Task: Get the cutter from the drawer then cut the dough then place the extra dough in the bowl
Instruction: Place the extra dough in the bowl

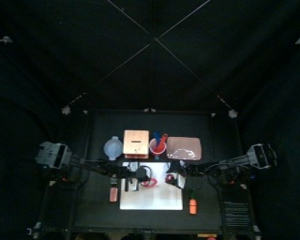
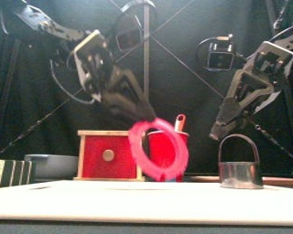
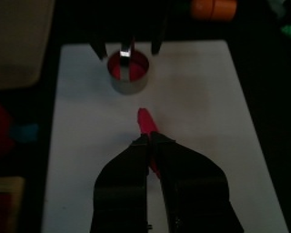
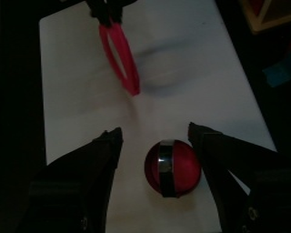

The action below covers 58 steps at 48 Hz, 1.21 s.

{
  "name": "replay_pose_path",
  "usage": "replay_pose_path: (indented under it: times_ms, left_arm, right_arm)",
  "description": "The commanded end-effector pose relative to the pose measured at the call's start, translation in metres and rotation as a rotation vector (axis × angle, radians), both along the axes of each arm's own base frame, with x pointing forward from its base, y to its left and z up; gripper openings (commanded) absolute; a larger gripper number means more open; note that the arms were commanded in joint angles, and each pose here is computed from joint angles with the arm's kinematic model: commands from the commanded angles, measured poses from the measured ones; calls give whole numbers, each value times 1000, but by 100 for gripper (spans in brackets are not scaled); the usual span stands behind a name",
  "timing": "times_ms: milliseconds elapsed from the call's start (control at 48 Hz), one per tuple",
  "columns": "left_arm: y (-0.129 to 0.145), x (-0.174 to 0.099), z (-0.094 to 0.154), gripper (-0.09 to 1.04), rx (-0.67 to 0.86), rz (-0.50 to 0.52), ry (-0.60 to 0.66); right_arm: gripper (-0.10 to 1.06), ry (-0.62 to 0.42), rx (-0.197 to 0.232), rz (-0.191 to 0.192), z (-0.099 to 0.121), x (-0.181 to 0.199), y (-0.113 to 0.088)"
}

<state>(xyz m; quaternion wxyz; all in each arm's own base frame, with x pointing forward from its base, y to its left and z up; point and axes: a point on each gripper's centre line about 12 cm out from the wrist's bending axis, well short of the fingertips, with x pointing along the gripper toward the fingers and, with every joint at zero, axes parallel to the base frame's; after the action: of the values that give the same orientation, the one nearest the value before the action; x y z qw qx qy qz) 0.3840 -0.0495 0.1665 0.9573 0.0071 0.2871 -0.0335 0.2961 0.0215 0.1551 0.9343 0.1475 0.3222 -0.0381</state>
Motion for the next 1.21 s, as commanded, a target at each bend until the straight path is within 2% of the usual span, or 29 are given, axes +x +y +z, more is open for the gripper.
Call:
replay_pose_path:
  times_ms: [21,188,271,417,521,625,771,958,1208]
  left_arm:
    - [15,-12,48,44,36,30,-192]
    - [55,-49,82,44,60,155,-351]
    - [83,-73,100,44,58,258,-424]
    - [116,-118,119,44,29,420,-513]
    - [135,-156,124,44,13,538,-576]
    - [142,-185,118,44,-9,623,-610]
    - [144,-206,94,44,-51,673,-552]
    - [145,-207,61,44,-111,700,-412]
    - [145,-196,26,44,-127,673,-209]
  right_arm:
    - [92,-47,-1,-5,13,6,-2]
    - [92,-49,-12,-11,14,6,-6]
    - [92,-48,-18,-8,13,6,-6]
    - [92,-50,-19,-13,13,6,-8]
    - [92,-48,-20,-14,13,6,-9]
    - [92,-47,-20,-14,12,6,-9]
    - [92,-45,-20,-14,12,5,-9]
    - [92,-42,-24,-18,11,5,-11]
    - [92,-37,-24,-29,9,6,-14]
